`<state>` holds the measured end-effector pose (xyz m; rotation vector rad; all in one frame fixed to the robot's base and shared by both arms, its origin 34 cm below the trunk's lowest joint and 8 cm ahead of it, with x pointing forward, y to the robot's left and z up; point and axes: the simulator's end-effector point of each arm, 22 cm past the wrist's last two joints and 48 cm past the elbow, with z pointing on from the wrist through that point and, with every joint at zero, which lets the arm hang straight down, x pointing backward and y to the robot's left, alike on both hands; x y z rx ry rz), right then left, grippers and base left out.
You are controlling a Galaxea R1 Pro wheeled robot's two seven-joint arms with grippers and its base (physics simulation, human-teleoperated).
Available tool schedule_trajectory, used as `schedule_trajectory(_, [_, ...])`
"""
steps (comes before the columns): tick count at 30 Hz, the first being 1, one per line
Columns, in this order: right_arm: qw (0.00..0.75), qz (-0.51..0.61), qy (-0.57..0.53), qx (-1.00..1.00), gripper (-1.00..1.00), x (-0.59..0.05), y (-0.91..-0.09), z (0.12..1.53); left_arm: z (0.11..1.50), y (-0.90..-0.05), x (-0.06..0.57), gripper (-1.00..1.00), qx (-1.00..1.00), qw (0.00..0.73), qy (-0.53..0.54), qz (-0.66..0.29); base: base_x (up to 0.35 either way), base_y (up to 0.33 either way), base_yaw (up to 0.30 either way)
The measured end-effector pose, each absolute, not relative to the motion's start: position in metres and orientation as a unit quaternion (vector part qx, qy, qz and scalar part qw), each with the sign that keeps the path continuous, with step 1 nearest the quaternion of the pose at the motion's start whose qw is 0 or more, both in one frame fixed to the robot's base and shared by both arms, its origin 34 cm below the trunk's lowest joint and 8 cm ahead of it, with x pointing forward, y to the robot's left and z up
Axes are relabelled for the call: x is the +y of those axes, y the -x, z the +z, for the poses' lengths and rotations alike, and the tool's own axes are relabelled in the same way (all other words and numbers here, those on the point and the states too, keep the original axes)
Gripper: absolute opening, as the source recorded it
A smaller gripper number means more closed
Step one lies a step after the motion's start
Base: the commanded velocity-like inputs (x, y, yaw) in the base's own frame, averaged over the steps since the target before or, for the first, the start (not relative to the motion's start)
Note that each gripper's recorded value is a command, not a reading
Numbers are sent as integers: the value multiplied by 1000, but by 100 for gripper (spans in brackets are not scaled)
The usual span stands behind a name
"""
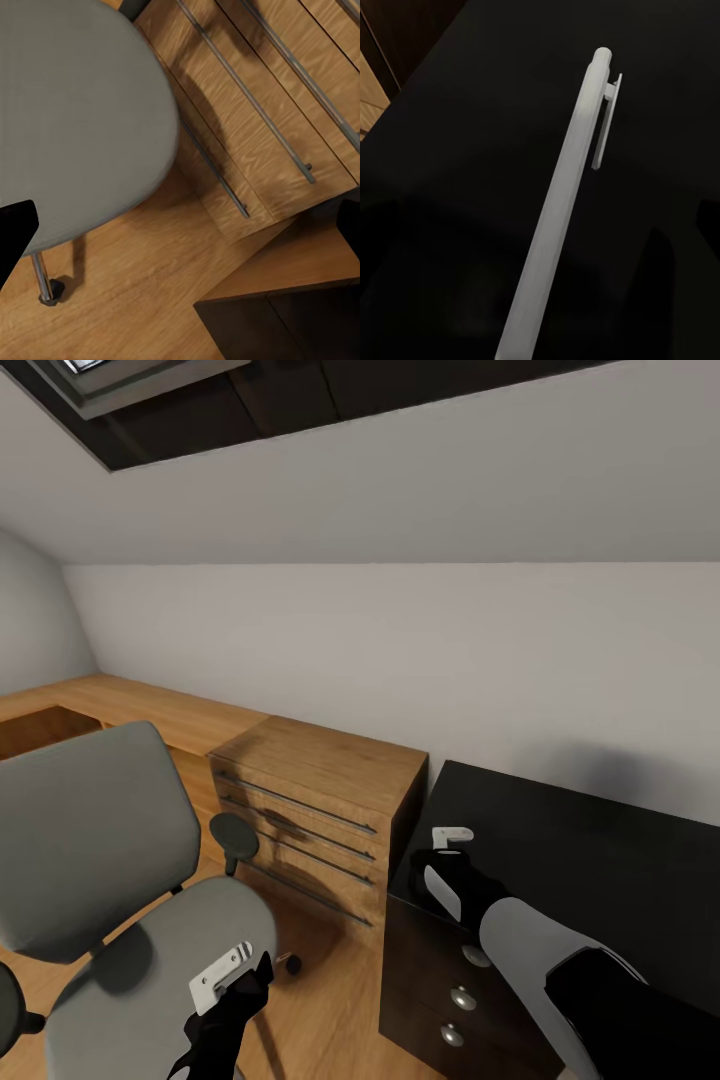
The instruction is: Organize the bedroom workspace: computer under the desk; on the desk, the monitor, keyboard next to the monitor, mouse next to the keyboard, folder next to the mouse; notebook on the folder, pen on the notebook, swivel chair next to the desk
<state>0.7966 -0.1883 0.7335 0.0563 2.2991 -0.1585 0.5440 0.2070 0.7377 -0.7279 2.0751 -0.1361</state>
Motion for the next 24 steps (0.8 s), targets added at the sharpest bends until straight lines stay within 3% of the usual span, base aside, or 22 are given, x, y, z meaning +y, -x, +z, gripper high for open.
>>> schedule_trajectory(7, [406,-63,-22,911,100,-188,-797,734,738,-544,207,100,840,452,295,-55,0,0,0])
schedule_trajectory(8, [406,-63,-22,911,-100,-188,-797,734,738,-544,207,100,840,452,295,-55,0,0,0])
schedule_trajectory(24, [406,-61,-23,912,-100,-188,-797,733,738,-544,208,100,840,452,295,-55,0,0,0])
